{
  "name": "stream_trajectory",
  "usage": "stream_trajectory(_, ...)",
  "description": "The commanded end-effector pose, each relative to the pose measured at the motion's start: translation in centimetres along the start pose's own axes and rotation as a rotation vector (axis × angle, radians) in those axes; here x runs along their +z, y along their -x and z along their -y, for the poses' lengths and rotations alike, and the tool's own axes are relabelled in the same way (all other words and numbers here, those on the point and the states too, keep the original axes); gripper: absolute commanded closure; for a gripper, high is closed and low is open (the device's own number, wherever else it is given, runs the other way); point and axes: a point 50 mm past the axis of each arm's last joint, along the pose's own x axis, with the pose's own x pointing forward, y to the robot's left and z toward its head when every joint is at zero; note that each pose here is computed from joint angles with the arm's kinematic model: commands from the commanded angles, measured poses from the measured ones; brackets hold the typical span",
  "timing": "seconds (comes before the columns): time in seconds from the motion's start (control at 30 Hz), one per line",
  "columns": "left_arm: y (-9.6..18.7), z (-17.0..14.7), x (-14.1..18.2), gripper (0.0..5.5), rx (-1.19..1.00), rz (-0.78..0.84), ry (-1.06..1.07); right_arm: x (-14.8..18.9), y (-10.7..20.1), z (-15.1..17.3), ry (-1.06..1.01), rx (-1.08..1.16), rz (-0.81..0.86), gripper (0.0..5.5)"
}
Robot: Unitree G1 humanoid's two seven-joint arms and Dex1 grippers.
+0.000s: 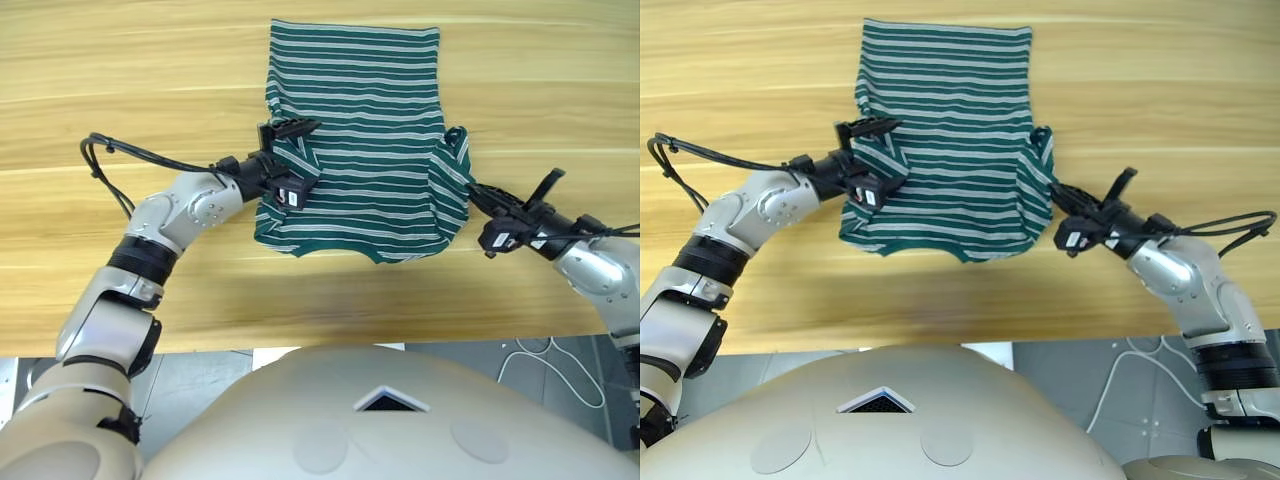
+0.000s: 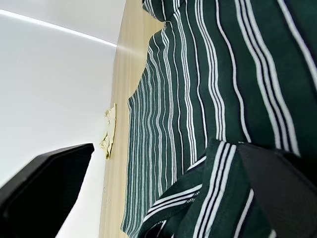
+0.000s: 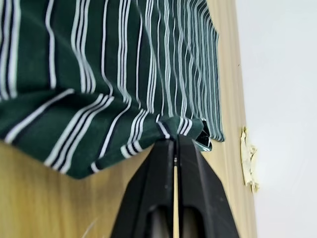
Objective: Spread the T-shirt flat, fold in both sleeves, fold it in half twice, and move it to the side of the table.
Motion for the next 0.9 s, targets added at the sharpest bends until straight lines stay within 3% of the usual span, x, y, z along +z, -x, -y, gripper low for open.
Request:
stream_trajectory(0.03, 0.1, 0.5, -0.2, 0.10, -0.026, -0.016, 0.003, 0.8, -1.1, 0.4, 0.026, 0.004, 0.041, 5.48)
stream_trajectory(0.5, -0.4, 0.5, -0.1, 0.10, -0.014, -0.011, 0.011, 3.2, -7.5, 1.4, 0.086, 0.079, 0.173, 5.48)
stream_trajectory(0.9, -0.8, 0.4, 0.2, 0.10, -0.008, 0.003, 0.011, 2.9, -9.5, -1.2, 0.084, 0.252, 0.153, 5.48)
